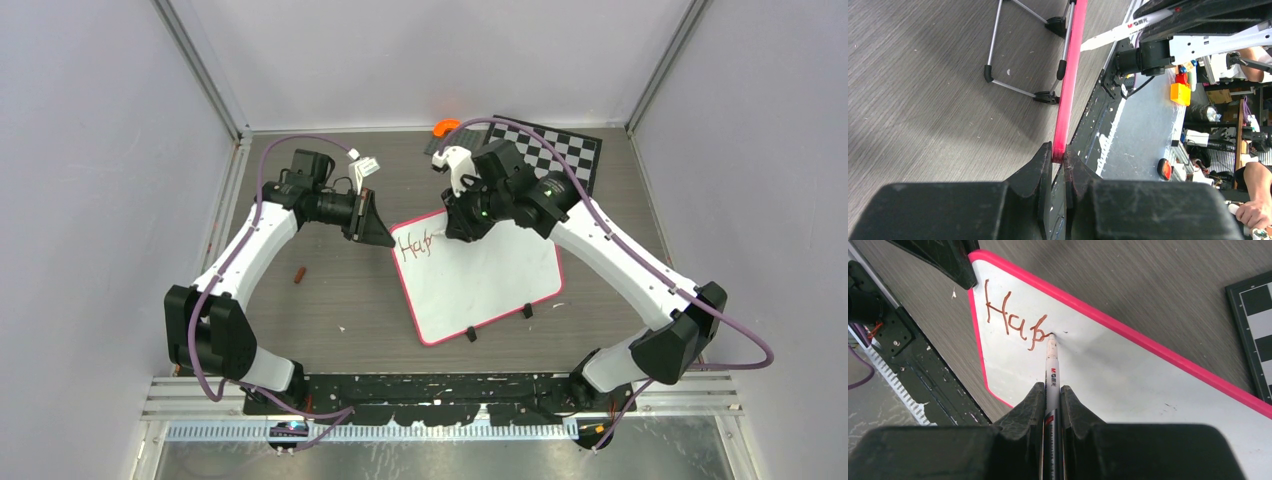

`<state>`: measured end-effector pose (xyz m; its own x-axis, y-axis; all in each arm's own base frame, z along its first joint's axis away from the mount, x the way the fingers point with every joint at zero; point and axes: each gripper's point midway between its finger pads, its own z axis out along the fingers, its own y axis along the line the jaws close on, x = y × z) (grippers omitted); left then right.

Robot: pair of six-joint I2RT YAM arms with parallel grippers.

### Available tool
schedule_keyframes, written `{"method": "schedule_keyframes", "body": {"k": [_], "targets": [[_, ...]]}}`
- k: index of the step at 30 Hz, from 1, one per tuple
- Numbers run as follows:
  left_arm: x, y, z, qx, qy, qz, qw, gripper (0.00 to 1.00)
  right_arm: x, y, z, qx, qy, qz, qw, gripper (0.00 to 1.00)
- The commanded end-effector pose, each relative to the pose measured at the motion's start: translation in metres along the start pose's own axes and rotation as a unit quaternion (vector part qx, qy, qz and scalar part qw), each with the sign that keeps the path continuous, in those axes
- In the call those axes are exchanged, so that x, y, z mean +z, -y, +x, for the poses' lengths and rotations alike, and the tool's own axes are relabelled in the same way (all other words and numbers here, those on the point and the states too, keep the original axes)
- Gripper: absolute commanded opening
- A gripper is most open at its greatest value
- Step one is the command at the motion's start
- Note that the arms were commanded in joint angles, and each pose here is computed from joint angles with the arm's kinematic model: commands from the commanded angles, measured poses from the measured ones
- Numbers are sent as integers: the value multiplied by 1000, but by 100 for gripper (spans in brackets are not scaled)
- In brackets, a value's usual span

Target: Write a sentence on the whiteboard

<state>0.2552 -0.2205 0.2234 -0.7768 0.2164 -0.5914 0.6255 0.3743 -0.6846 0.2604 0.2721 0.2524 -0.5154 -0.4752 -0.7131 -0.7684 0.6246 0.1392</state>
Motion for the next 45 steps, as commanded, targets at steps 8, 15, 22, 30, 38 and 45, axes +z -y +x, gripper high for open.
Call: {"method": "schedule_keyframes", "body": {"k": [8,15,22,30,38,45], "targets": [[-5,18,-3,18,10,23,1000,0,-9,9,-21,-12,26,16,999,0],[-4,17,-3,17,10,21,1000,0,-5,5,0,2,6,6,1000,0],[-4,17,-2,19,10,22,1000,0,1,-5,21,16,-15,-13,1000,0],[-4,17,-2,20,11,20,1000,0,5,-27,20,8,-23,-57,998,0],[-5,19,-4,20,11,23,999,0,-15,-19,-9,-2,21,-41,999,0],[-5,19,-4,20,12,25,999,0,-11,-1,-10,-2,19,-8,1000,0]]}}
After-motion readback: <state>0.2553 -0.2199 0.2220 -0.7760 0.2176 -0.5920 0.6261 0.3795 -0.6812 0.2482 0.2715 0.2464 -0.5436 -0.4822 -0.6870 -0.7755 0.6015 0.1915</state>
